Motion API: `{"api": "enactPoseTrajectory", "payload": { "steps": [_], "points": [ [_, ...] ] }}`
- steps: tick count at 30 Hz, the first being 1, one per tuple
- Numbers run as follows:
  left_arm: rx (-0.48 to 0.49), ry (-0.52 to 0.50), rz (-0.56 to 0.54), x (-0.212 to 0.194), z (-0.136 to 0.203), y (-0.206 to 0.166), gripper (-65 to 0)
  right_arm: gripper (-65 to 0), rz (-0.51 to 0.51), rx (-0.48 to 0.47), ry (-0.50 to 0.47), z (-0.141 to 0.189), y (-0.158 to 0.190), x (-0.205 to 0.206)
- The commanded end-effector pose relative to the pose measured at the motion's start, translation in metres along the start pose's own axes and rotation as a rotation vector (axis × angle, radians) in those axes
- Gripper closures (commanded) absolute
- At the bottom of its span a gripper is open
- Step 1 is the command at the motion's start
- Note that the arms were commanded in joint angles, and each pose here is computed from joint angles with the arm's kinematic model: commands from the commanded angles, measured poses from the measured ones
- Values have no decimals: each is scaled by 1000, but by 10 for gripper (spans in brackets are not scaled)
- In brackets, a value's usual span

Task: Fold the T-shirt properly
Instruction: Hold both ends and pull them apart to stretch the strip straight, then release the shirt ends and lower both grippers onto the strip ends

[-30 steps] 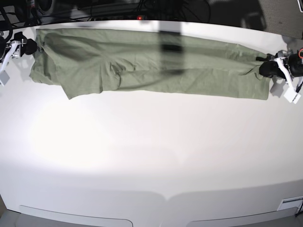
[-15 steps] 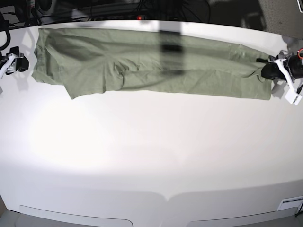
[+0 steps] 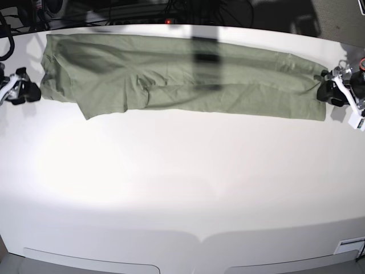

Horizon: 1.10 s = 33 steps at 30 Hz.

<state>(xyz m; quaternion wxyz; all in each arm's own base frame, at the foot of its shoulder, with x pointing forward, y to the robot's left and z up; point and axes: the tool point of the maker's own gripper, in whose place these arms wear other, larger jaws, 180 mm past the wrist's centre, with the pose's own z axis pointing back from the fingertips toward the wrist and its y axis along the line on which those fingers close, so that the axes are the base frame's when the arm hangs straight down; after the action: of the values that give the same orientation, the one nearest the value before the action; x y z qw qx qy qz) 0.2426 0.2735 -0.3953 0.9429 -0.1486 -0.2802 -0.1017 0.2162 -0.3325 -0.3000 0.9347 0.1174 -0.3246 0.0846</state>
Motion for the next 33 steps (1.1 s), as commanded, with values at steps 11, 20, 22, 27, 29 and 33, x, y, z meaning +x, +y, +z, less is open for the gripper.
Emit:
{"api": "enactPoseTrajectory", "payload": {
  "steps": [11, 20, 22, 27, 29, 33],
  "points": [
    [-108, -387, 140, 105, 2, -24, -317, -343, -39, 60, -266, -17, 21, 70],
    [-234, -288, 244, 49, -27, -71, -302, -342, -153, 142, -109, -57, 59, 16],
    [-233, -252, 258, 33, -29, -73, -291, -342, -147, 159, -75, -61, 65, 8],
    [-229, -184, 286, 1, -29, -77, -290, -342, -116, 208, 53, -75, 88, -21],
    [-230, -174, 293, -5, -29, -78, -290, -342, -78, 176, 114, -84, 89, -36],
    [-226, -165, 292, -7, -31, -78, -290, -342, -16, 125, 164, -103, 90, -52]
  ]
}}
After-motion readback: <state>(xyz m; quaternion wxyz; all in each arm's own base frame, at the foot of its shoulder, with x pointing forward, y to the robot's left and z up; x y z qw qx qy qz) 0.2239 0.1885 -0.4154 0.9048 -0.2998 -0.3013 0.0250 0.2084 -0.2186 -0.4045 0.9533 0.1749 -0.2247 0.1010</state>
